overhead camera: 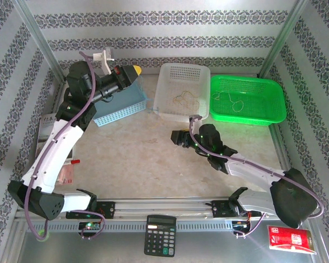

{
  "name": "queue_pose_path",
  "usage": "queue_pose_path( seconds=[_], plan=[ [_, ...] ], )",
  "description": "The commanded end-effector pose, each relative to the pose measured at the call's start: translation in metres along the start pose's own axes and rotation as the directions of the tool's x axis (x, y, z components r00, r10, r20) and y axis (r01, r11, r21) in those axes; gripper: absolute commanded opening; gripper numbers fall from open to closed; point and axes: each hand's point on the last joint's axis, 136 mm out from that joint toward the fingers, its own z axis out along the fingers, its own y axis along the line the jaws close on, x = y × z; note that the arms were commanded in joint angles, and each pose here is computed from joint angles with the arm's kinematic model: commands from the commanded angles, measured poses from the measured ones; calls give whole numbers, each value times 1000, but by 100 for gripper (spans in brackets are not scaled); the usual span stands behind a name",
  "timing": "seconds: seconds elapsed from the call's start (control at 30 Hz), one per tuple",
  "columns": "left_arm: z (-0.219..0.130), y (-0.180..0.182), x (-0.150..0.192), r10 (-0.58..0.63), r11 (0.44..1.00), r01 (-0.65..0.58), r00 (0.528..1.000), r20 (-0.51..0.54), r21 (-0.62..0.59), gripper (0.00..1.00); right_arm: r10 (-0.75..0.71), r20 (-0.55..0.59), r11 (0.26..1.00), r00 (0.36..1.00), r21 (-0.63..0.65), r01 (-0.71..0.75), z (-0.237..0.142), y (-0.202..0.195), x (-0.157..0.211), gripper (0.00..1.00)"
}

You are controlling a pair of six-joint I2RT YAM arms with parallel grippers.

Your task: Untangle the cables

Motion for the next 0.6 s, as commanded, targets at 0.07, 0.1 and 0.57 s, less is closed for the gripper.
queue_pose_path(
  seconds=[0.07,0.1,0.57],
  plan=[
    [-3,-17,-12,-6,996,2,999,48,84,0,24,7,999,1000,-49,-23,12,11,-8,62],
    [-2,-18,-12,-13,996,9,999,45,93,0,28,7,998,1000,-49,-28,14,11,-8,62],
    [3,-23,-4,-32,993,27,999,37,119,0,79,3,990,997,-122,-78,45,29,-14,61]
  ],
)
